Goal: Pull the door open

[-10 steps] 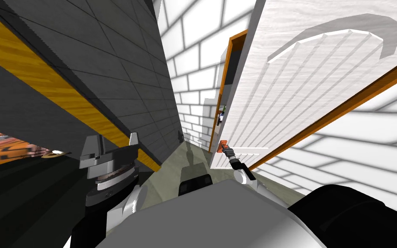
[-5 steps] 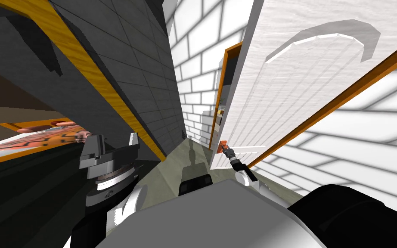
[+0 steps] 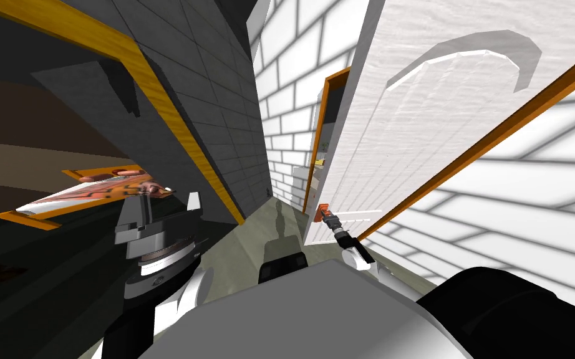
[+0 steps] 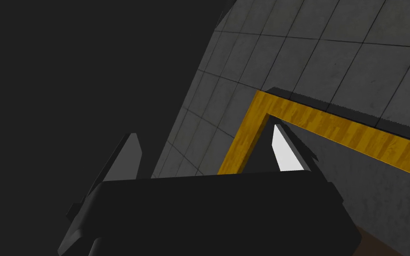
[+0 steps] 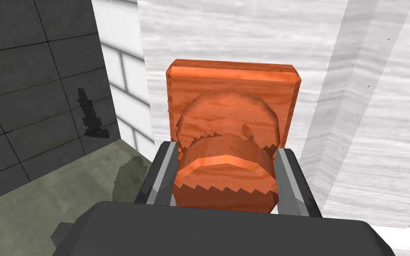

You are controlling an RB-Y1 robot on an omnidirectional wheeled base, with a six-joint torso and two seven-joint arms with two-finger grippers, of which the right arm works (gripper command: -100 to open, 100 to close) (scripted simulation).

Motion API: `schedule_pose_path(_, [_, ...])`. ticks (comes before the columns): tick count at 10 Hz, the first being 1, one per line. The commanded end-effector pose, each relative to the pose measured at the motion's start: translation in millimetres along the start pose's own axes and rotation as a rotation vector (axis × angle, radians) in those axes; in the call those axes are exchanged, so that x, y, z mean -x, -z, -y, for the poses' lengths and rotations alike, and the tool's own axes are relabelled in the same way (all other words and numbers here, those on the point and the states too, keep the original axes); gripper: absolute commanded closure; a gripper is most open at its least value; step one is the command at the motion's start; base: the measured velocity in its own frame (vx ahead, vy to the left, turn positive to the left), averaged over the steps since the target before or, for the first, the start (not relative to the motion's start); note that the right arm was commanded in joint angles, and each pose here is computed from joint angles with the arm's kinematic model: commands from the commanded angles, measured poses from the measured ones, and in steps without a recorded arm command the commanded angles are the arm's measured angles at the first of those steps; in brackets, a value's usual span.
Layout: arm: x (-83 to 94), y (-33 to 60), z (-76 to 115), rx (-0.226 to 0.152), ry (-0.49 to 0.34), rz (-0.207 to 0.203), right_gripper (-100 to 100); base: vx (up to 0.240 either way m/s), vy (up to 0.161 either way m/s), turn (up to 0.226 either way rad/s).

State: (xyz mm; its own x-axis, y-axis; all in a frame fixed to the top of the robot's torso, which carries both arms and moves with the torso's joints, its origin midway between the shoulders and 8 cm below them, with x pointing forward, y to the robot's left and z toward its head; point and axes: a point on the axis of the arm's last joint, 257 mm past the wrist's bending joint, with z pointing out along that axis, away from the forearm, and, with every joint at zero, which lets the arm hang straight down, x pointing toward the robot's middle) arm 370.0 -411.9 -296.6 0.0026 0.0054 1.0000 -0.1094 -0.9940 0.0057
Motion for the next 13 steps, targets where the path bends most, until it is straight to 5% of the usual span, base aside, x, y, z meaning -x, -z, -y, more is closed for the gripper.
schedule_pose_path(1, [2.1, 3.2, 3.8, -0.016, -0.004, 0.004, 100, -0.234, -0.069, 0.144])
schedule_pose_path(13, [1.1, 14.8, 6.0, -0.082, -0.004, 0.002, 100, -0.196, -0.055, 0.126])
